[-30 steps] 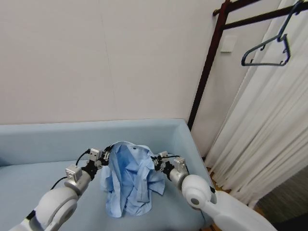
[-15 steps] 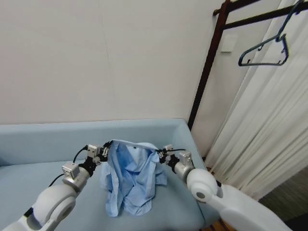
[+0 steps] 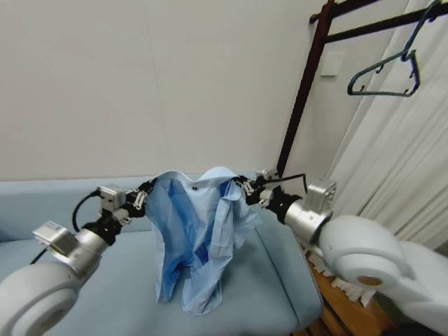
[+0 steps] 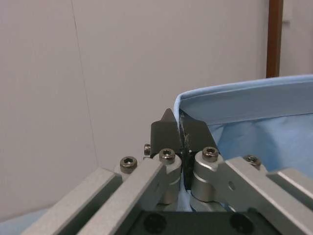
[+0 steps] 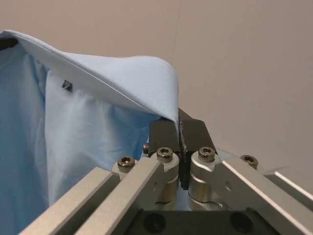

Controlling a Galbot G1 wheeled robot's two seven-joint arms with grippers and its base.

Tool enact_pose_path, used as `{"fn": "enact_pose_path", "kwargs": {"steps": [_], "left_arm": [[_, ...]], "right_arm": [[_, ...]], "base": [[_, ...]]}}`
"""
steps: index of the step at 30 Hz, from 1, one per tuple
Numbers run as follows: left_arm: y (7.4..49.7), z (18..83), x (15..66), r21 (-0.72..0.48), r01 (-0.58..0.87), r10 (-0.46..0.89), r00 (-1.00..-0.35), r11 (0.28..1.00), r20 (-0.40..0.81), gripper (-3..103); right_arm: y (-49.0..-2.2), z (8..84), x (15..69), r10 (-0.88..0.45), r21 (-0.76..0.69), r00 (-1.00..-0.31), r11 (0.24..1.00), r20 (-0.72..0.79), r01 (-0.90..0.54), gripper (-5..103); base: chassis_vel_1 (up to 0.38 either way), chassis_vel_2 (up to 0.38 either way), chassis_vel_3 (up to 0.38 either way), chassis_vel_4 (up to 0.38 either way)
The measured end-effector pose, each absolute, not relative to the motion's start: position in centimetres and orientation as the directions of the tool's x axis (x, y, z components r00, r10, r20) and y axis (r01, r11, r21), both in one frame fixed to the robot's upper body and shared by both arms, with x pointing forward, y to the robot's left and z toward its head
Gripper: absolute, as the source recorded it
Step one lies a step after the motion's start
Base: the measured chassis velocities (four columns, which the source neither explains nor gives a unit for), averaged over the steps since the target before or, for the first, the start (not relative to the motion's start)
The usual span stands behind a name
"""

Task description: Pick up the clothes from the sofa and hang them on the clothes hanger.

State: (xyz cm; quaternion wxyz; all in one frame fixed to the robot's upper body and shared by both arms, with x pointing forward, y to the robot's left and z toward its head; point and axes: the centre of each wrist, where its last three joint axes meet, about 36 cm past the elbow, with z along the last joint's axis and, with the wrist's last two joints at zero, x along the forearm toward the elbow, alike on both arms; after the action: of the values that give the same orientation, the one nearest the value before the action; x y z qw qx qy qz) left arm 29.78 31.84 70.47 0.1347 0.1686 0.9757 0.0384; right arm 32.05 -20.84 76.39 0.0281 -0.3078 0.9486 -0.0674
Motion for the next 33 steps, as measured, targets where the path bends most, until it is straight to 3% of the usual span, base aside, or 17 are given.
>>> {"fn": "enact_pose_path", "kwargs": {"steps": [3, 11, 15, 22, 27, 33], "left_arm": [[32.4, 72.5, 29.2, 0.108, 0.333, 0.35, -0.894, 0.937, -0.281, 0], [33.4, 76.5, 27.9, 0.086, 0.555, 0.538, -0.741, 0.828, -0.402, 0], [32.7, 76.2, 28.5, 0.058, 0.659, 0.624, -0.676, 0.75, -0.393, 0], [30.3, 78.9, 28.8, 0.111, 0.776, 0.76, -0.561, 0.621, -0.327, 0], [29.0, 81.0, 28.2, 0.14, 0.809, 0.8, -0.511, 0.571, -0.314, 0], [28.1, 83.7, 26.5, 0.149, 0.786, 0.777, -0.528, 0.6, -0.342, 0]], "right_arm": [[-21.4, 78.2, 31.2, -0.603, -0.152, -0.797, 0.791, -0.031, -0.592, 0], [-24.3, 81.2, 29.5, -0.675, -0.132, -0.726, 0.738, -0.131, -0.662, 0], [-24.3, 81.3, 29.4, -0.699, -0.106, -0.699, 0.715, -0.153, -0.691, 0], [-24.8, 82.5, 28.6, -0.742, -0.091, -0.648, 0.667, -0.172, -0.74, 0], [-25.4, 83.8, 27.5, -0.759, -0.109, -0.627, 0.648, -0.177, -0.754, 0], [-26.5, 85.6, 25.9, -0.742, -0.1, -0.654, 0.669, -0.146, -0.736, 0]], "base": [[0.0, 0.0, 0.0, 0.0], [0.0, 0.0, 0.0, 0.0], [0.0, 0.0, 0.0, 0.0], [0.0, 0.0, 0.0, 0.0], [0.0, 0.0, 0.0, 0.0], [0.0, 0.0, 0.0, 0.0]]}}
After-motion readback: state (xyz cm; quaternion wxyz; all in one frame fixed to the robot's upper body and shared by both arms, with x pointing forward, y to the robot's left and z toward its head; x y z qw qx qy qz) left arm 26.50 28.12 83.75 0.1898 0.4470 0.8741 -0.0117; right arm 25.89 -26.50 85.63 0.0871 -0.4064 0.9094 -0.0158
